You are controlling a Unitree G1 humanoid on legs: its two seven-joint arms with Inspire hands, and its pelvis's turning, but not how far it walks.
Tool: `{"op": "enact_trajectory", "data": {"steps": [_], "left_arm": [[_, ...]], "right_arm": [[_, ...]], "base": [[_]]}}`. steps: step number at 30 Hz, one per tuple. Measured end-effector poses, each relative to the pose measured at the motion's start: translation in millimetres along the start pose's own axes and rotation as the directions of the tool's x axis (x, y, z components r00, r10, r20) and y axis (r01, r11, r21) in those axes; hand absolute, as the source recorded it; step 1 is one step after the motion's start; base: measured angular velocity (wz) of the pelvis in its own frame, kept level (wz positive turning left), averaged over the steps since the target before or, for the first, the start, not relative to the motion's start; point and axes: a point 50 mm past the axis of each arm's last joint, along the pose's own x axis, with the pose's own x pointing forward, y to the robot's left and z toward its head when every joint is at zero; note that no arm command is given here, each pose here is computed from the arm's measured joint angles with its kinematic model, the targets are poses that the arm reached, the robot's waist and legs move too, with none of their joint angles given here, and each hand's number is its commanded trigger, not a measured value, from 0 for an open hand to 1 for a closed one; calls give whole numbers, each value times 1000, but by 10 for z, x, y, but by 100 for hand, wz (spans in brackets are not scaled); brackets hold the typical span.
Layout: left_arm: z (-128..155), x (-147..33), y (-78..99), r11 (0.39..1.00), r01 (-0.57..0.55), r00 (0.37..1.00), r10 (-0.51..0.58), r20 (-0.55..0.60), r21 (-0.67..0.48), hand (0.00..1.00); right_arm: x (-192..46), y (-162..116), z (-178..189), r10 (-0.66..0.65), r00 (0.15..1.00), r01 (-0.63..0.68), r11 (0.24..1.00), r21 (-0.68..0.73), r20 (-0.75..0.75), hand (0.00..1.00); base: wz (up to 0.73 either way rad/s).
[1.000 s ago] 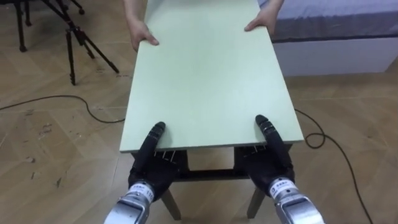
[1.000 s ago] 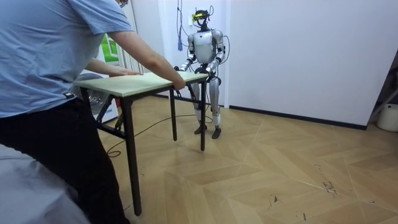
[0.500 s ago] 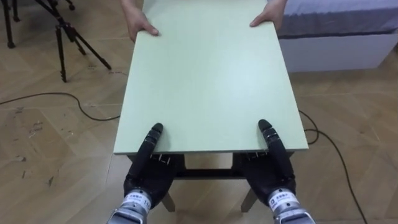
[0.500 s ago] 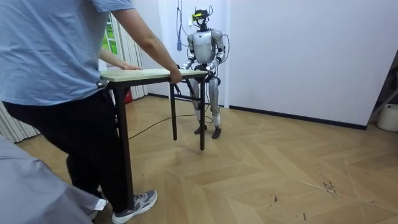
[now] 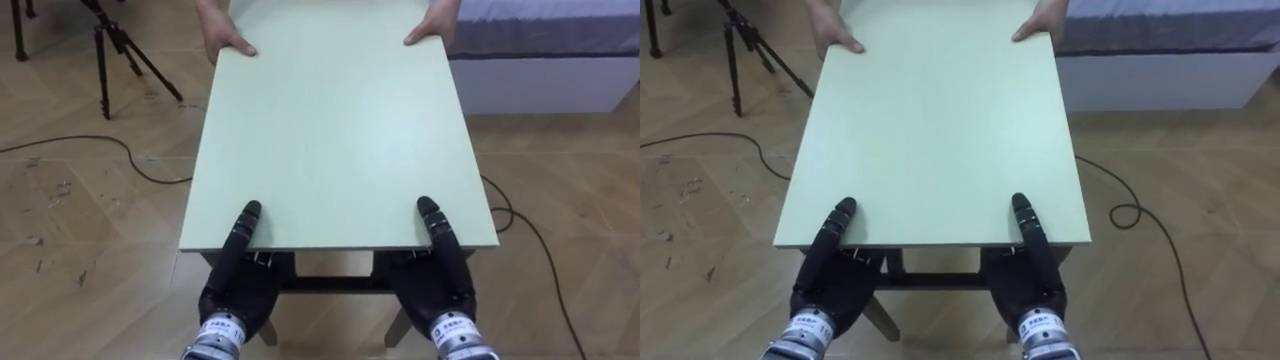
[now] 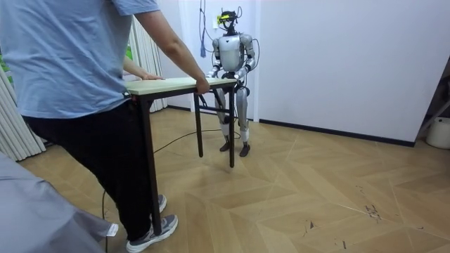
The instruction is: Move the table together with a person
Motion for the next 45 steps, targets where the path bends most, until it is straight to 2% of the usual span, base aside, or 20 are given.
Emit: {"op": "enact_trajectory", "data": {"steps": [16,22,28,32,35,40,45], "left_arm": [[11,-6,-1,1000,15,1000,-15,9,16,100],[-22,-58,55,1000,13,1000,-13,1,-20,100],[24,20,-51,998,55,998,-55,13,-11,100],[15,189,-194,995,100,995,-100,4,14,100],[-16,220,-110,998,61,998,-61,-10,7,100],[-65,134,51,1000,14,999,-14,-31,-10,100],[-124,104,77,1000,7,998,-7,-63,-9,100]], "right_arm": [[-22,-10,23,5,1000,-5,1000,13,-11,100],[-45,-23,34,19,1000,-19,1000,-2,-26,100],[35,112,67,74,997,-75,997,-21,-18,100],[113,190,146,103,995,-103,994,-25,6,100],[125,114,159,72,997,-72,997,-27,8,100],[61,-18,145,22,1000,-23,999,-35,-21,100],[-25,-89,189,1,1000,-1,999,-32,-8,100]], "base": [[-6],[-2],[23],[14],[3],[-10],[48]]}}
